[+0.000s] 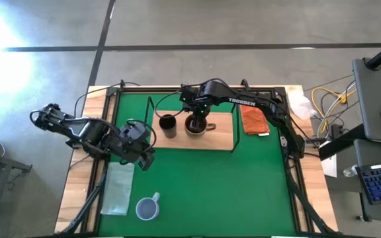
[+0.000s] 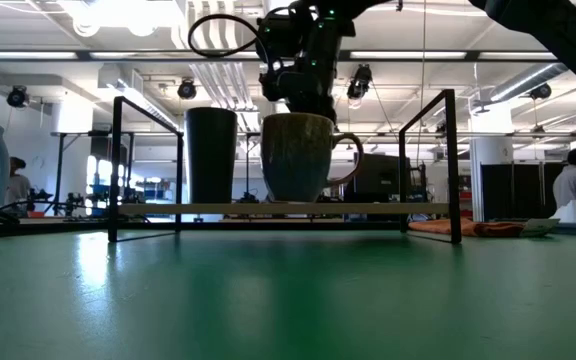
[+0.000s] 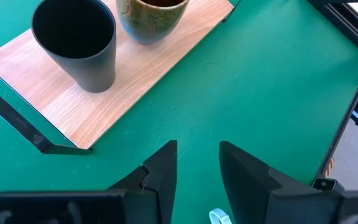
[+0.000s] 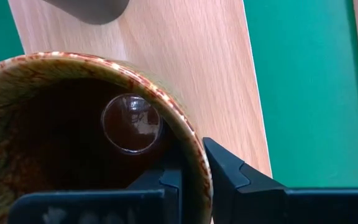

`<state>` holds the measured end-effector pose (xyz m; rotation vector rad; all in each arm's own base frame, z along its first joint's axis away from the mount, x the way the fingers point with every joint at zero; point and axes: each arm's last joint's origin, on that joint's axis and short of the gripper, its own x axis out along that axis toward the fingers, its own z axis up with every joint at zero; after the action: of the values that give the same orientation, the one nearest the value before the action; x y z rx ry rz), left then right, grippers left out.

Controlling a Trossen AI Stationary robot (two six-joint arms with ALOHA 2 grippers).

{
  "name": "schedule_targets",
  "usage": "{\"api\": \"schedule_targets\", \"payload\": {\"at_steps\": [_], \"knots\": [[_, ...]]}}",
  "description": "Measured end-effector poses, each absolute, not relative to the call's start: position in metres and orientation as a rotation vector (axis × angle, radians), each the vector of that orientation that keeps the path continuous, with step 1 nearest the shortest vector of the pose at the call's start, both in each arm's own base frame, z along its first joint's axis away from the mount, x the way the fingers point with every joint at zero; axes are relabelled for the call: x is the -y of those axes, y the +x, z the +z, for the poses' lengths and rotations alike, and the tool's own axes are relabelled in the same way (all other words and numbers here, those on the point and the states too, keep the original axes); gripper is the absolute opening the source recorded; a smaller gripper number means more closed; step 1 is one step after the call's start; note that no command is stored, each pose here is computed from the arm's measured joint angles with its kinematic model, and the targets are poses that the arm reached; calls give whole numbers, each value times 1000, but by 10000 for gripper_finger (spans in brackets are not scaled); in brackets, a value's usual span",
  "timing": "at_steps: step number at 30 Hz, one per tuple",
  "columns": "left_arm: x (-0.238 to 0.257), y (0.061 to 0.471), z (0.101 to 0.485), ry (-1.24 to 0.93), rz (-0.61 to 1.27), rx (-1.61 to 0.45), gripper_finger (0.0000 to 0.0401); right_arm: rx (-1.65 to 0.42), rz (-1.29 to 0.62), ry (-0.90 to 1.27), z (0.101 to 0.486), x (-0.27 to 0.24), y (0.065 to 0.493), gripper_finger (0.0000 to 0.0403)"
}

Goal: Stack small to large cups/mugs on shelf
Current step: Put the brown mug on the shelf

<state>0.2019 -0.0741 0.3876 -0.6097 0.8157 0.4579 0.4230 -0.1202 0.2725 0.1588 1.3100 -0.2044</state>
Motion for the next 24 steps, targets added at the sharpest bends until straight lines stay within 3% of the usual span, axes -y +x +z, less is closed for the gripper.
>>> {"api": "schedule_targets", "payload": {"at_steps": [5,19,24], "knots": [[74,202,388,-607,461,-812,105,-1297,-208,147,272,121,424,40],[74,202,388,-601,470,-803,105,-1329,-202,148,272,120,421,124],[72,200,384,-569,495,-824,105,-1296,-208,140,292,118,414,143]]}}
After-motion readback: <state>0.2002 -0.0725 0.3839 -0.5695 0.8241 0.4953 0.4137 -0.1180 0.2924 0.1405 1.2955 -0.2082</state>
